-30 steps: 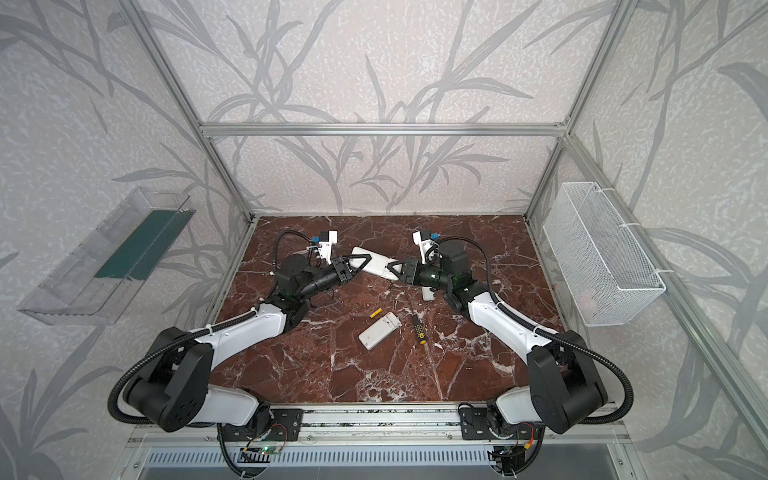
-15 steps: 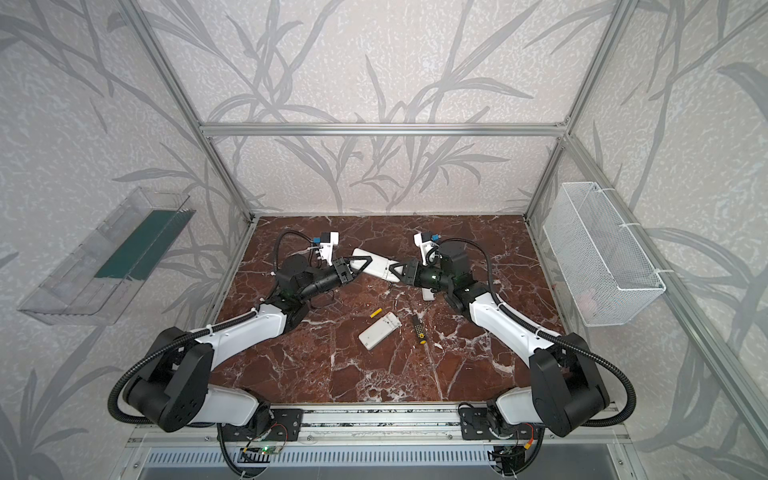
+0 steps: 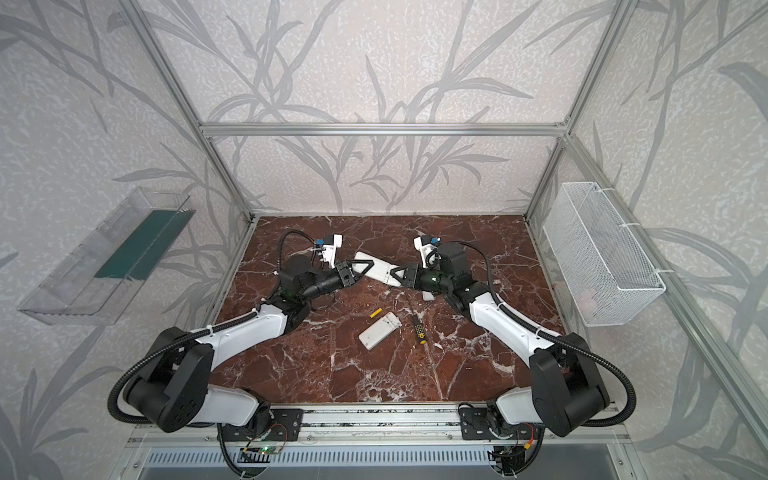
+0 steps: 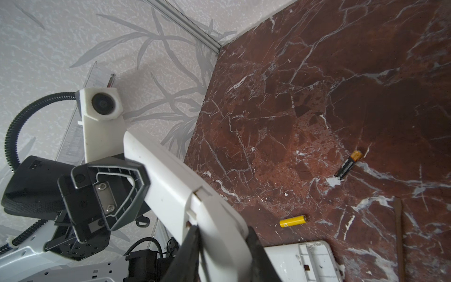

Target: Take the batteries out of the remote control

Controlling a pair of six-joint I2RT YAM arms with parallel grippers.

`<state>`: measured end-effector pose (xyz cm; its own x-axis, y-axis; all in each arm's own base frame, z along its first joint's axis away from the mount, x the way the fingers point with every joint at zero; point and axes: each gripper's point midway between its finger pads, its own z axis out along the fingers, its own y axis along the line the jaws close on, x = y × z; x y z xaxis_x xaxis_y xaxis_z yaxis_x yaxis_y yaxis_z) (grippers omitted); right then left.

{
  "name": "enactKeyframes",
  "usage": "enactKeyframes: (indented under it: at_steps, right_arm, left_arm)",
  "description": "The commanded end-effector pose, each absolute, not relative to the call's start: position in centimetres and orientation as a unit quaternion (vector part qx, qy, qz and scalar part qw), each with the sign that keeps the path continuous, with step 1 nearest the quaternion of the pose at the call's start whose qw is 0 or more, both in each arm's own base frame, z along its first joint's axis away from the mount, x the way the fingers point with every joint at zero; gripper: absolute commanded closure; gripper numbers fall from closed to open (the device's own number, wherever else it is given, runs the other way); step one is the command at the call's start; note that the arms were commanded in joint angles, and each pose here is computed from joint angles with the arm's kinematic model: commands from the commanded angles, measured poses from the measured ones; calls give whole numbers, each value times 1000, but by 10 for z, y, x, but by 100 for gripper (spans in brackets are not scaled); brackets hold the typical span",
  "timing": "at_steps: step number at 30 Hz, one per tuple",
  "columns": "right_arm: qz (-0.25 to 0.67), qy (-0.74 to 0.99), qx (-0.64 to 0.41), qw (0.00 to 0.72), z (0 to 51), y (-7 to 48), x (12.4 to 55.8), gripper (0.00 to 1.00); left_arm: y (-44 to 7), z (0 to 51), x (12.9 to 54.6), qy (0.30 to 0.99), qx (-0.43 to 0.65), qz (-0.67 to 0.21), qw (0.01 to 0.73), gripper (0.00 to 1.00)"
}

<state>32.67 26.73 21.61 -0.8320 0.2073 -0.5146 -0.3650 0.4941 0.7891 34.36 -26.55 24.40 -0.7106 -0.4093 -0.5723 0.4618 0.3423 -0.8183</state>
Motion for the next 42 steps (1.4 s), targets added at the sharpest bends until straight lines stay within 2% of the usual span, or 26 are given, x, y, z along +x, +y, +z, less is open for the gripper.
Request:
enactKeyframes:
  at_steps: [1, 19, 32, 42]
  right_arm:
    - [498, 803, -90, 314, 235, 273, 325, 82]
    - [511, 792, -64, 327, 243, 246, 328, 80]
    - [563, 760, -56, 320, 246, 235, 327, 79]
    - [538, 777, -51, 324, 245, 228, 325, 79]
  left_arm:
    - [-262, 229, 349, 740, -1, -558, 376, 100]
    - [-256, 239, 355, 732, -25, -562, 385, 100]
    - [-256, 263, 355, 699, -43, -607, 376, 100]
    - [-238, 254, 353, 745, -41, -522, 413, 100]
